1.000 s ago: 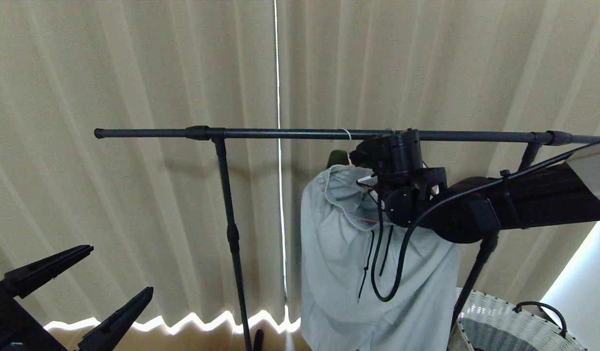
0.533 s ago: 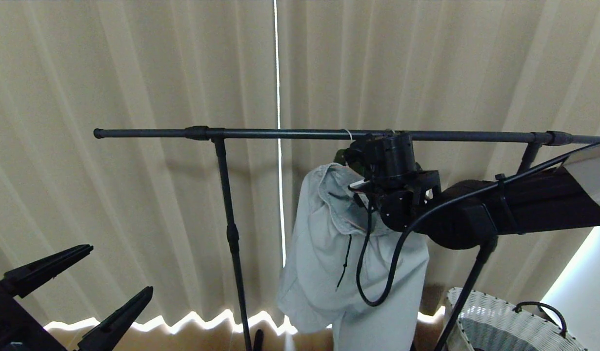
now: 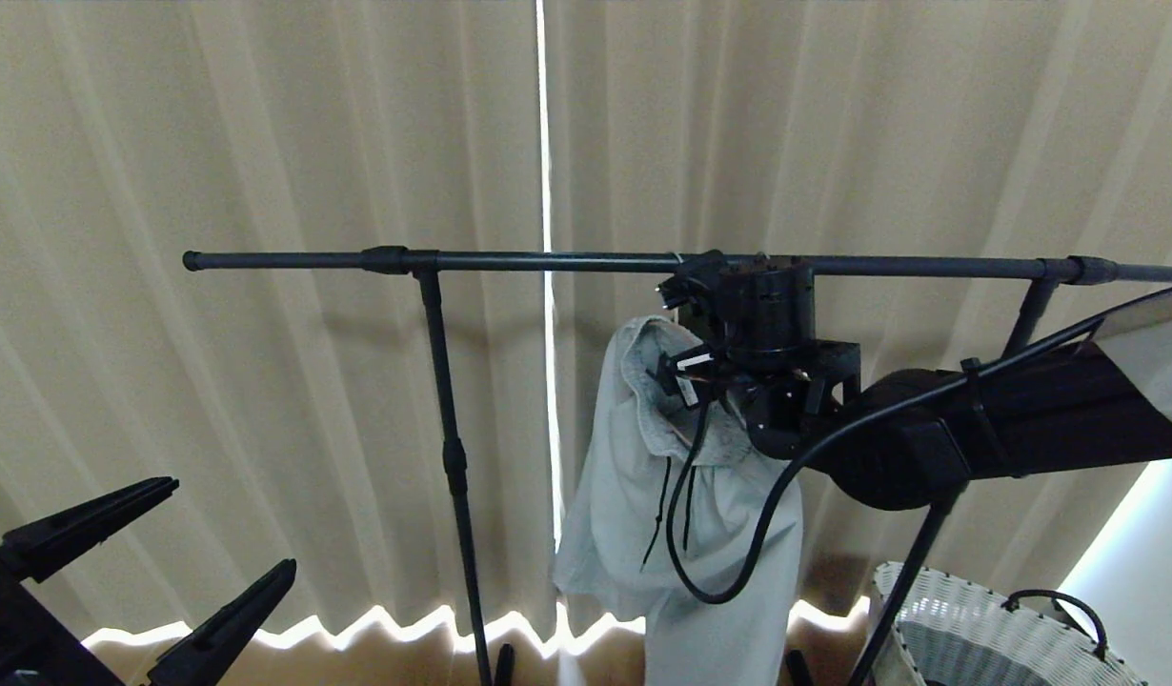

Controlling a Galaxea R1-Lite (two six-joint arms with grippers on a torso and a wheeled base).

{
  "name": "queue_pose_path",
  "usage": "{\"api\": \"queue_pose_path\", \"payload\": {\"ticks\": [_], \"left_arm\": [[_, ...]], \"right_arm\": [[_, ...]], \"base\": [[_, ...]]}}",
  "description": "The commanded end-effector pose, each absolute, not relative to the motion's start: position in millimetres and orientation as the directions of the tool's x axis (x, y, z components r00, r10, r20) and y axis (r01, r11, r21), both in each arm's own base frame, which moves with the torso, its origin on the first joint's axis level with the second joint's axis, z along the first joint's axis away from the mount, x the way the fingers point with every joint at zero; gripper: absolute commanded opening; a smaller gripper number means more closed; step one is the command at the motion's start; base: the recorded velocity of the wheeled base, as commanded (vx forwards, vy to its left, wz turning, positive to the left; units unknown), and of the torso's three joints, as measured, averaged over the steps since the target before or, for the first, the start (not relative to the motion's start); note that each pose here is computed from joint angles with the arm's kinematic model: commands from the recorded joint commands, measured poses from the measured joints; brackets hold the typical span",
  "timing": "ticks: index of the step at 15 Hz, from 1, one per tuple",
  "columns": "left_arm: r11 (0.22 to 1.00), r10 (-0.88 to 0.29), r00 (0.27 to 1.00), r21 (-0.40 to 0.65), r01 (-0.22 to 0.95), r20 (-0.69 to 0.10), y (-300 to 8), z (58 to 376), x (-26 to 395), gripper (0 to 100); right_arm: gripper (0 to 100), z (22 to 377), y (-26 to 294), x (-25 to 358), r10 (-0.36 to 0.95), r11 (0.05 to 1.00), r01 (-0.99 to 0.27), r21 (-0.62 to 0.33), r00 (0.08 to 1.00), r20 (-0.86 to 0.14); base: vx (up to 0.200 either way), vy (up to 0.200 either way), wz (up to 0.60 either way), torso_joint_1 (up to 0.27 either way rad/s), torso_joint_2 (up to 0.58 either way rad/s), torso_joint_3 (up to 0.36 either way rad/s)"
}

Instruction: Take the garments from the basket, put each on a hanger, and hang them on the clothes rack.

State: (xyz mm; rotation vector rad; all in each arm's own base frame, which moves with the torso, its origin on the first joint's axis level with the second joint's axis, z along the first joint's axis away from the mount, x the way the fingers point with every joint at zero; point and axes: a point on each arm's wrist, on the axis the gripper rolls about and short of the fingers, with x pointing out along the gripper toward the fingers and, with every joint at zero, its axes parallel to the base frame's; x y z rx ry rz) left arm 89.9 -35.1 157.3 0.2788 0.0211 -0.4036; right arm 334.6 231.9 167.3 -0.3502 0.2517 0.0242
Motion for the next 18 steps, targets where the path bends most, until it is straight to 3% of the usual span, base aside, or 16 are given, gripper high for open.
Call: {"api": "queue_pose_path", "payload": {"ticks": [1,5,10,13,16,18], "left_arm": [[0.882,-0.385,0.920,0.264,0.390,-0.075,-35.1,157.4,89.9,100],[0.883,-0.383,0.921,0.262,0.389,-0.077,-35.1,157.3,90.2,100],[0.907,-0.320,0.944,0.262,0.329,-0.078,-28.9,156.8,92.2,100],[0.922,-0.282,0.954,0.248,0.299,-0.103,-23.2,145.5,85.4,100],[0.946,-0.193,0.979,0.251,0.203,-0.061,-13.9,146.8,77.8,100],[0.953,-0.151,0.987,0.254,0.162,-0.061,-10.2,144.9,76.0,100]], "right_arm": [[100,161.9,231.1,330.9,0.018,0.943,-0.095,-0.319,0.972,-0.235],[100,180.6,215.5,309.6,0.044,0.959,-0.088,-0.271,0.986,-0.164],[100,227.6,155.7,230.8,0.048,0.971,-0.067,-0.228,0.995,-0.088],[100,216.1,105.7,177.2,0.006,0.968,-0.035,-0.248,0.993,-0.116],[100,199.8,58.3,153.2,-0.137,0.959,0.089,-0.270,0.977,-0.162],[100,194.4,40.5,147.0,-0.109,0.966,0.061,-0.250,0.977,-0.184]], "base": [[0.000,0.000,0.00,0.000,0.00,0.000],[0.000,0.000,0.00,0.000,0.00,0.000],[0.000,0.000,0.00,0.000,0.00,0.000],[0.000,0.000,0.00,0.000,0.00,0.000],[0.000,0.000,0.00,0.000,0.00,0.000],[0.000,0.000,0.00,0.000,0.00,0.000]]}}
